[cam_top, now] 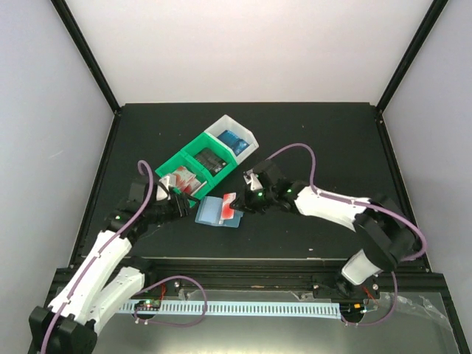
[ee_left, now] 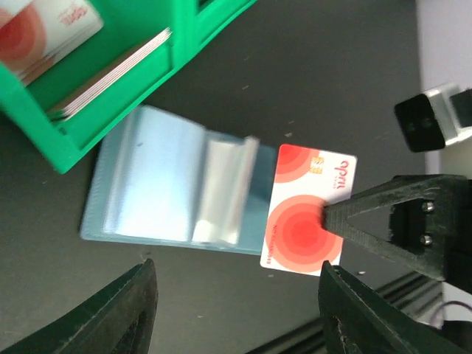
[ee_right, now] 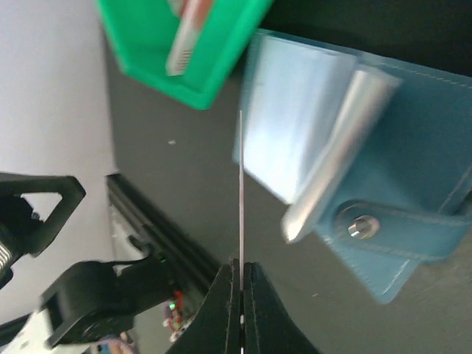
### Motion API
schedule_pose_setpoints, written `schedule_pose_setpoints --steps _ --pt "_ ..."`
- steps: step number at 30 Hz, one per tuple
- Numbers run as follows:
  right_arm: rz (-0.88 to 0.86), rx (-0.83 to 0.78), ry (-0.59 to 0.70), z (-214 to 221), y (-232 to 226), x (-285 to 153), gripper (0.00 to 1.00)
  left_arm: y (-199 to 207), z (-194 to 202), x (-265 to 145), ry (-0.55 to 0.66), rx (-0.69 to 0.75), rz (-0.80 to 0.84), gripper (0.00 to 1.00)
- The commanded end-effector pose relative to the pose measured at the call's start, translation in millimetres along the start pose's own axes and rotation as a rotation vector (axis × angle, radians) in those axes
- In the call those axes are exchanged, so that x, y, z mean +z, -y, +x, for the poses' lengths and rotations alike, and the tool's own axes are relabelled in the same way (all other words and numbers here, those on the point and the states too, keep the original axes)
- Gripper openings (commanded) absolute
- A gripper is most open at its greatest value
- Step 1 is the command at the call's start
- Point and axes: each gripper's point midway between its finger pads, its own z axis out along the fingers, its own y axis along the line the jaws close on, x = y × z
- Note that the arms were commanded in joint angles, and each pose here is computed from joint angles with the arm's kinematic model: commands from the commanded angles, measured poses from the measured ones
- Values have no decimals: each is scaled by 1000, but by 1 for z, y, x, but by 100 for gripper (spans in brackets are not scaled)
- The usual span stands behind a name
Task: Put the credit cards into the card holder
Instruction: Insert the credit card into the card holder.
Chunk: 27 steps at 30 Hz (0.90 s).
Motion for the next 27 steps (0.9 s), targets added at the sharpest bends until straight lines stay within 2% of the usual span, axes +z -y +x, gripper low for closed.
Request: schedule_pose_setpoints --steps 1,4,10,21,27 --pt "39 -44 43 -16 2 19 1 -27 -1 25 37 42 -64 62" --pt "97 -12 79 -30 14 35 1 -40 -6 40 53 35 -103 64" --pt "222 94 96 -32 59 54 1 -44 -7 67 -5 68 -131 63" --pt "372 66 89 -16 108 35 1 -56 7 104 -61 131 -181 64" --pt "421 46 102 -16 126 17 1 -64 19 112 -84 129 -235 45"
